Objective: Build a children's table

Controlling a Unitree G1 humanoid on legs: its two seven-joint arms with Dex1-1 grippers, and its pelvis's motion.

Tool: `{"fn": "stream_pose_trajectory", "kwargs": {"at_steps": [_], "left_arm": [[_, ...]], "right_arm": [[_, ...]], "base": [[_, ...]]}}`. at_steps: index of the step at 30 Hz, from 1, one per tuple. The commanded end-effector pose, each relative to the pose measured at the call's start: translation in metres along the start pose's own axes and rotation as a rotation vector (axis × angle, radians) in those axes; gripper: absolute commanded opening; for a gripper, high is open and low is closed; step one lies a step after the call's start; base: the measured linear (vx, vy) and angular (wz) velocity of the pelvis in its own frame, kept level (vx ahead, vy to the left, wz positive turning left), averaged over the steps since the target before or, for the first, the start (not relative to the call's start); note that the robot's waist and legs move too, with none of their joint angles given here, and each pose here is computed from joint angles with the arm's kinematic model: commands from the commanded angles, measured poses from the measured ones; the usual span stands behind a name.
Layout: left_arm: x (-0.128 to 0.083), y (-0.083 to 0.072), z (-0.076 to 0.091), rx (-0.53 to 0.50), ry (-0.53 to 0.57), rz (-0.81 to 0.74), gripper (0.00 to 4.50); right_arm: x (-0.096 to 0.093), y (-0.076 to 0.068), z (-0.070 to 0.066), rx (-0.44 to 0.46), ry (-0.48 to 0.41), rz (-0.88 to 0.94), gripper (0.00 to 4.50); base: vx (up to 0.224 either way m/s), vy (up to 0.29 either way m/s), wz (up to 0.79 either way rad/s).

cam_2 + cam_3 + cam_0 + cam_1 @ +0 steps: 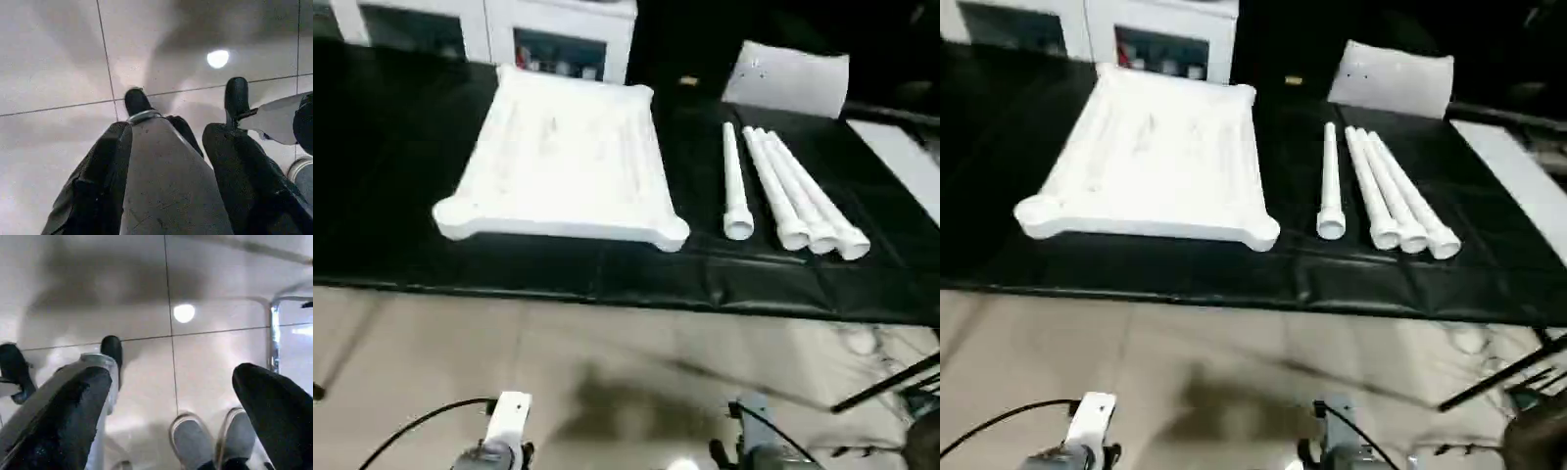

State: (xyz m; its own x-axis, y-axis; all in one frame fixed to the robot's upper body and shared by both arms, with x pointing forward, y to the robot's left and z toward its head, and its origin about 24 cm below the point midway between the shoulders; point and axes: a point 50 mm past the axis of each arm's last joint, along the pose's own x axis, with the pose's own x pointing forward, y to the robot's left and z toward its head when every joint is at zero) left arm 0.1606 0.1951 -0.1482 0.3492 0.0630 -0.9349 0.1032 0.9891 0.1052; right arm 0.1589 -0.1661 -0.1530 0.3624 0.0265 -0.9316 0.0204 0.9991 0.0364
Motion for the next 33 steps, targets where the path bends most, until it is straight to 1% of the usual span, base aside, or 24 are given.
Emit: {"fn": "stream_pose_trajectory", "kwargs": {"at_steps": [1, 2, 4, 5, 7, 8, 10, 11, 12, 13, 14, 16, 17, 18, 19, 20, 21, 22, 24, 26, 27, 28, 30, 33], "left_arm": [[0.000, -0.005, -0.008, -0.035, 0.029, -0.024, 2.66], [0.001, -0.005, -0.008, -0.050, 0.031, -0.023, 2.66], [0.001, 0.000, -0.004, -0.063, 0.002, -0.003, 2.96], [0.000, 0.005, 0.000, -0.075, -0.038, 0.021, 3.01], [0.000, 0.009, 0.007, -0.087, -0.089, 0.022, 3.14], [-0.002, 0.011, 0.015, -0.085, -0.137, 0.004, 3.29], [-0.003, 0.013, 0.024, -0.092, -0.193, -0.027, 3.44], [-0.005, 0.015, 0.032, -0.081, -0.255, -0.051, 3.48], [-0.005, 0.015, 0.032, -0.081, -0.255, -0.051, 3.48], [-0.009, 0.018, 0.043, -0.064, -0.342, -0.088, 3.59], [-0.009, 0.018, 0.043, -0.064, -0.342, -0.088, 3.74], [-0.018, 0.021, 0.055, -0.036, -0.456, -0.159, 3.89], [-0.020, 0.021, 0.056, -0.032, -0.473, -0.172, 3.91], [-0.024, 0.022, 0.056, -0.007, -0.511, -0.177, 3.95], [-0.029, 0.022, 0.055, 0.026, -0.547, -0.182, 4.20], [-0.029, 0.022, 0.055, 0.026, -0.547, -0.182, 4.20], [-0.036, 0.022, 0.055, 0.051, -0.596, -0.195, 4.31], [-0.057, 0.025, 0.051, 0.017, -0.693, -0.219, 4.41], [-0.071, 0.027, 0.047, -0.013, -0.739, -0.233, 4.46], [-0.086, 0.027, 0.042, -0.009, -0.786, -0.235, 4.46], [-0.095, 0.027, 0.040, -0.011, -0.813, -0.236, 4.46], [-0.108, 0.026, 0.038, -0.023, -0.856, -0.236, 4.46], [-0.116, 0.025, 0.039, -0.032, -0.879, -0.239, 4.46], [-0.142, 0.023, 0.048, -0.032, -0.975, -0.228, 4.46]], "right_arm": [[0.000, 0.001, 0.001, -0.010, -0.011, -0.005, 4.50], [0.000, 0.002, 0.003, -0.011, -0.019, -0.005, 4.50], [0.001, 0.003, 0.008, -0.033, -0.062, -0.020, 4.50], [0.000, 0.003, 0.014, -0.024, -0.100, -0.027, 4.50], [0.000, 0.005, 0.015, 0.016, -0.154, 0.025, 4.50], [-0.001, 0.007, 0.013, -0.038, -0.183, 0.063, 4.50], [-0.002, 0.008, 0.013, -0.050, -0.218, 0.080, 4.50], [-0.003, 0.007, 0.016, -0.036, -0.234, 0.088, 4.50], [-0.003, 0.007, 0.016, -0.036, -0.234, 0.088, 4.50], [-0.004, 0.006, 0.017, -0.037, -0.256, 0.106, 4.50], [-0.004, 0.006, 0.017, -0.037, -0.256, 0.106, 4.50], [-0.008, 0.007, 0.020, -0.025, -0.317, 0.184, 4.50], [-0.009, 0.008, 0.020, -0.020, -0.326, 0.199, 4.50], [-0.012, 0.007, 0.023, -0.005, -0.372, 0.218, 4.50], [-0.016, 0.006, 0.026, 0.009, -0.423, 0.239, 4.50], [-0.016, 0.006, 0.026, 0.009, -0.423, 0.239, 4.50], [-0.021, 0.006, 0.029, 0.001, -0.488, 0.249, 4.50], [-0.037, 0.005, 0.032, -0.044, -0.600, 0.267, 4.50], [-0.048, 0.004, 0.032, -0.075, -0.652, 0.262, 4.50], [-0.061, 0.003, 0.034, -0.060, -0.705, 0.274, 4.50], [-0.069, 0.003, 0.035, -0.045, -0.733, 0.289, 4.50], [-0.084, 0.001, 0.038, -0.041, -0.789, 0.300, 4.50], [-0.092, 0.000, 0.041, -0.056, -0.819, 0.291, 4.50], [-0.128, 0.000, 0.054, -0.060, -0.935, 0.320, 4.50]], "base": [[0.000, 0.000, 0.00], [0.000, 0.000, 0.00], [0.000, 0.000, 0.00], [0.000, 0.000, 0.00], [0.000, 0.000, 0.00], [0.000, 0.000, 0.00], [0.000, 0.000, 0.00], [0.000, 0.000, 0.00], [0.000, 0.000, 0.00], [0.000, 0.000, 0.00], [0.000, 0.000, 0.00], [0.000, 0.000, 0.00], [0.000, 0.000, 0.00], [0.000, 0.000, 0.00], [0.000, 0.000, 0.00], [0.000, 0.000, 0.00], [0.000, 0.000, 0.00], [0.000, 0.000, 0.00], [0.000, 0.000, 0.00], [0.000, 0.000, 0.00], [0.000, 0.000, 0.00], [0.000, 0.000, 0.00], [0.000, 0.000, 0.00], [0.000, 0.000, 0.00]]}}
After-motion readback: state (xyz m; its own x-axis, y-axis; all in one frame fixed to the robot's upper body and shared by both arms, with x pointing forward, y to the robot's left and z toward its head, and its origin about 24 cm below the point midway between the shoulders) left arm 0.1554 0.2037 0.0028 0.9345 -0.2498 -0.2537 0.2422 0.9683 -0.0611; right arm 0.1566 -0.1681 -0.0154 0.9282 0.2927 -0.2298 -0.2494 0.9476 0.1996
